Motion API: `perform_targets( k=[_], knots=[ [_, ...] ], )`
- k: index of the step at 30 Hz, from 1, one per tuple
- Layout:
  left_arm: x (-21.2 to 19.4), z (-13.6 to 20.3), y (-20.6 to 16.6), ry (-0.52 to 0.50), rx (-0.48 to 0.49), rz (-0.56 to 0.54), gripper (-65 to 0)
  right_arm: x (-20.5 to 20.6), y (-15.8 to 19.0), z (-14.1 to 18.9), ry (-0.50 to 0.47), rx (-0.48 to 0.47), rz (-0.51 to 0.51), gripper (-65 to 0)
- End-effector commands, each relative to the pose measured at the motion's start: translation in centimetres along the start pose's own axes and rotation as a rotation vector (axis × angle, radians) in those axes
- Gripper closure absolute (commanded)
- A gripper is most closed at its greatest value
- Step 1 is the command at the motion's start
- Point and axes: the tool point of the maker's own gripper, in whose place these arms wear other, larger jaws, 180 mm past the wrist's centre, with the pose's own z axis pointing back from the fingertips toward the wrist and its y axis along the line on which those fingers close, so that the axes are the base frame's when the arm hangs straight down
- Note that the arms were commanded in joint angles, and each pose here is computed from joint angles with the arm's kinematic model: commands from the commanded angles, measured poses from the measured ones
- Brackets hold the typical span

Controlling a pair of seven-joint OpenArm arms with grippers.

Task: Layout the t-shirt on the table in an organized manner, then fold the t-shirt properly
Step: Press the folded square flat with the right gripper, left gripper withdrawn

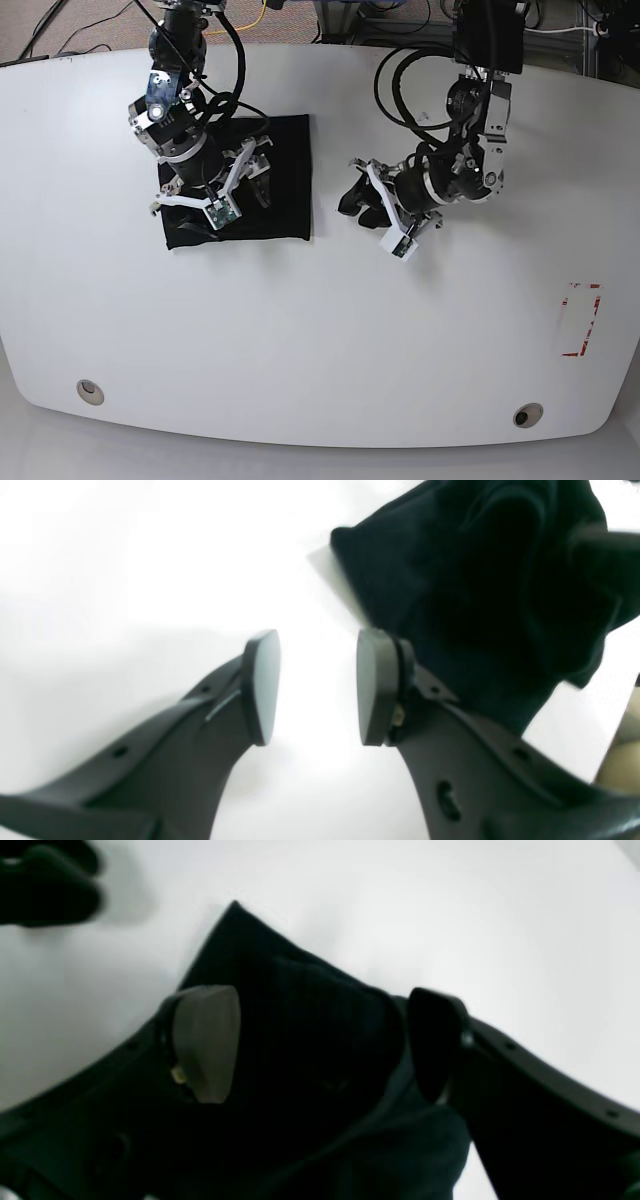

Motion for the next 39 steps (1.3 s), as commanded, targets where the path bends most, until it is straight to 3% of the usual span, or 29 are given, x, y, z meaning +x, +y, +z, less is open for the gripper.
perform_targets(
  k=[1,8,21,29,39],
  knots=[
    [1.9,0.5,0.3,-0.055,0.000,-0.019,-23.7,1.3,0.3,-0.4,-0.070,-0.004,0.009,-50.4],
    [1.8,0.7,0.6,-0.050,0.008,-0.025,-23.7,0.8,0.5,-1.1,-0.087,0.003,0.017,-50.4],
    [1.5,0.7,0.6,-0.046,0.007,-0.021,-23.7,-0.2,-3.0,-1.1,-0.106,-0.174,-0.083,-50.3],
    [1.5,0.7,0.5,-0.043,0.003,-0.024,-23.7,-1.3,-3.1,-0.4,-0.119,-0.221,-0.099,-50.3],
    [1.3,0.6,0.5,-0.038,0.005,-0.022,-23.7,-1.9,-0.7,-0.7,-0.106,-0.190,-0.116,-50.3]
  ],
)
